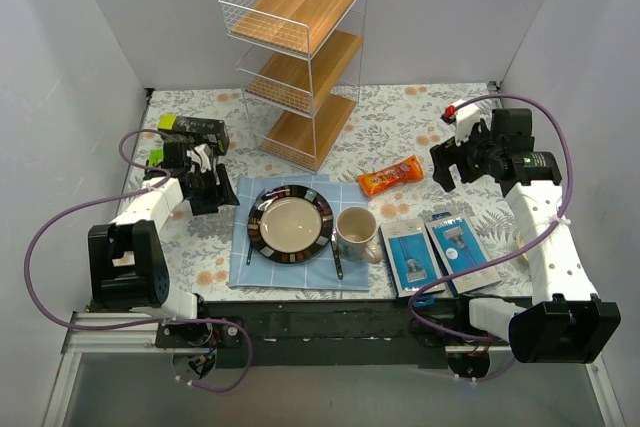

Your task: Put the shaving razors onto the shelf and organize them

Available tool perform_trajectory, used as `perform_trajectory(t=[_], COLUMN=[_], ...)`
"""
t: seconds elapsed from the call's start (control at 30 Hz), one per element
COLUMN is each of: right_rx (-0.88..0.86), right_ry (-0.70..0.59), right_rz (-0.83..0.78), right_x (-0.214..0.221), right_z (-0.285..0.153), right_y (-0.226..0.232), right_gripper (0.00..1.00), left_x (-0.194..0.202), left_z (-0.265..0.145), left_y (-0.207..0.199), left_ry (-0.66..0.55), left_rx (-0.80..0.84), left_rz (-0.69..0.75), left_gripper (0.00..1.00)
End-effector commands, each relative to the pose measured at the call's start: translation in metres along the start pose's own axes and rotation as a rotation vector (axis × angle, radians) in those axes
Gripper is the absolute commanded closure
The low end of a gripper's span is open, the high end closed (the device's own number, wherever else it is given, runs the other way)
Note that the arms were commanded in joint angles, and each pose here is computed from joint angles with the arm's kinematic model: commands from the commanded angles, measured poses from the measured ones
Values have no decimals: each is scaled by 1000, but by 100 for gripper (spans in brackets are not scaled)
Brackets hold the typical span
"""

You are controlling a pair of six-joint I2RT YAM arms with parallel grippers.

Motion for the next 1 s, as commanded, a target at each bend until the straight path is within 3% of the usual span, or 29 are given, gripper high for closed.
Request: perform_trajectory(t=[0.0, 0.23, 0.73, 0.97], right_rx=[-30, -48, -65, -75], right_ry=[-43, -54, -27, -19], right_rz=[-8, 24, 36, 43], right_x=[-19, -27, -24, -20], right_z=[-5, -2, 11, 14], right_y=[-1, -1, -5, -2], right_gripper=[7, 7, 7, 7], left_x=[3, 20, 54, 56], left_z=[4, 4, 27, 26], left_y=[1, 25, 16, 11], left_ry=[27, 40, 242, 280], left_rx=[15, -98, 19, 37], left_rz=[13, 5, 0, 15], left_gripper=[37, 43, 55, 74])
Point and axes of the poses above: each gripper's point midway between its finger pads, its own z axis out along the fingers, its own y axis along the line the jaws close on, x = y × z, the point moved 2 cm from there along -z, back along the fingers, and after that the axes turned 6 degrees about -z, right-handed, at the moved point
